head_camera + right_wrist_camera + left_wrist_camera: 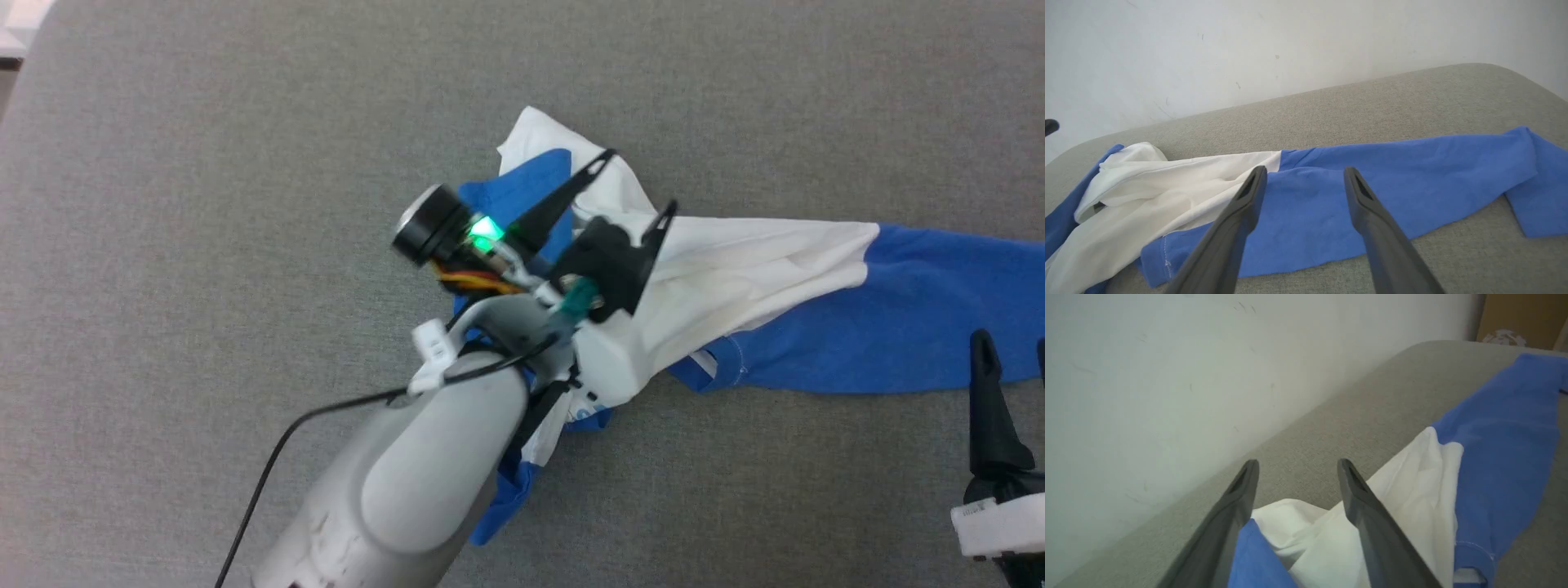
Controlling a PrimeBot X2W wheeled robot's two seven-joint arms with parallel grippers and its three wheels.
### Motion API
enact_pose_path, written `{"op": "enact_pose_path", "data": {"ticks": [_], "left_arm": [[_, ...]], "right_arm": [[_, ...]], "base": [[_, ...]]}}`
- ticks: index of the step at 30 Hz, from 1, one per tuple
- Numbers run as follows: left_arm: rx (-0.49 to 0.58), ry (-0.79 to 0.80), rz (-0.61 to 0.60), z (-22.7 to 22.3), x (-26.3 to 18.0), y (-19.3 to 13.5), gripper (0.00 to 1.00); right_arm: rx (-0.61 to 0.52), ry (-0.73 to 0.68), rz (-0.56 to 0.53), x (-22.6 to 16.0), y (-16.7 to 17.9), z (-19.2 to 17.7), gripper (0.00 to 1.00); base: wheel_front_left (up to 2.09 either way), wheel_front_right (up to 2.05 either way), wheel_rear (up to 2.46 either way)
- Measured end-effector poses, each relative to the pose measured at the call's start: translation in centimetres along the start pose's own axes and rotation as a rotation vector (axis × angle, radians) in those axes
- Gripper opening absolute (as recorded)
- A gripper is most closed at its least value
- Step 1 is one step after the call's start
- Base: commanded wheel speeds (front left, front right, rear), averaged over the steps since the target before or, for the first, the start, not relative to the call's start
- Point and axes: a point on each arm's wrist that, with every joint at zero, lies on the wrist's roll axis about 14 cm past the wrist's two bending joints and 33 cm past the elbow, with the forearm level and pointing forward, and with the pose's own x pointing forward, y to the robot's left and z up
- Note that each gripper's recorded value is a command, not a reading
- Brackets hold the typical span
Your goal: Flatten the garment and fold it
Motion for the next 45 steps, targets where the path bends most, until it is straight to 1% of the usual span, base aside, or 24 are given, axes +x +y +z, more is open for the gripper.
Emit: {"op": "enact_pose_path", "data": {"ticks": [2, 6, 9, 13, 14, 15, 19, 23, 25, 28, 31, 34, 37, 41, 42, 43, 45], "left_arm": [[0.034, 0.063, -0.065, -1.2, 1.4, -1.1, 1.00], [0.095, 0.243, -0.175, -5.4, 2.8, -3.0, 1.00], [0.129, 0.339, -0.217, -7.9, 3.3, -3.7, 1.00], [0.161, 0.405, -0.249, -10.1, 4.1, -4.2, 1.00], [0.167, 0.411, -0.256, -10.4, 4.2, -4.4, 0.39], [0.176, 0.406, -0.265, -10.5, 4.4, -4.6, 0.00], [0.188, 0.388, -0.288, -10.4, 5.1, -5.1, 0.00], [0.169, 0.344, -0.290, -8.4, 6.4, -4.2, 0.00], [0.163, 0.309, -0.274, -6.6, 7.4, -3.0, 0.00], [0.203, 0.238, -0.234, -3.0, 9.4, 0.0, 0.00], [0.258, 0.180, -0.198, 0.2, 11.1, 2.6, 0.00], [0.326, 0.152, -0.201, 1.6, 12.5, 3.8, 0.00], [0.402, 0.122, -0.223, 2.0, 13.9, 4.2, 0.00], [0.589, 0.024, -0.262, 2.2, 16.2, 4.2, 0.00], [0.608, 0.015, -0.266, 1.8, 16.8, 4.4, 0.00], [0.604, 0.022, -0.265, 1.1, 17.4, 4.7, 0.00], [0.569, 0.071, -0.270, -1.6, 18.4, 4.9, 0.00]], "right_arm": [[0.002, 0.010, 0.009, 0.5, 0.3, -0.3, 1.00], [0.001, 0.032, 0.005, 1.2, 0.2, -1.0, 1.00], [-0.001, 0.058, -0.008, 1.5, -0.2, -1.8, 1.00], [-0.003, 0.070, -0.023, 1.8, -0.7, -2.4, 1.00], [-0.003, 0.073, -0.027, 1.7, -0.9, -2.4, 1.00], [-0.002, 0.075, -0.032, 1.6, -1.0, -2.5, 1.00], [0.000, 0.080, -0.048, 1.3, -1.5, -2.6, 1.00], [-0.001, 0.067, -0.057, 1.1, -1.8, -2.1, 1.00], [0.004, 0.056, -0.057, 1.1, -1.8, -1.8, 1.00], [0.018, 0.046, -0.066, 0.9, -2.0, -1.6, 1.00], [0.028, 0.052, -0.088, 0.5, -2.7, -2.0, 1.00], [0.040, 0.059, -0.109, 0.4, -3.3, -2.6, 1.00], [0.052, 0.070, -0.126, 0.6, -3.8, -3.4, 1.00], [0.058, 0.089, -0.150, 1.1, -4.5, -4.6, 1.00], [0.057, 0.095, -0.159, 1.2, -4.8, -4.9, 1.00], [0.057, 0.100, -0.167, 1.3, -5.1, -5.2, 1.00], [0.058, 0.113, -0.185, 1.4, -5.7, -6.0, 1.00]], "base": [[0.00, 0.00, 0.00], [0.00, 0.00, 0.00], [0.00, 0.00, 0.00], [0.00, 0.00, 0.00], [0.00, 0.00, 0.00], [0.00, 0.00, 0.00], [0.00, 0.00, 0.00], [0.00, 0.00, 0.00], [0.00, 0.00, 0.00], [0.00, 0.00, 0.00], [0.00, 0.00, 0.00], [0.00, 0.00, 0.00], [0.00, 0.00, 0.00], [0.00, 0.00, 0.00], [0.00, 0.00, 0.00], [0.00, 0.00, 0.00], [0.00, 0.00, 0.00]]}}
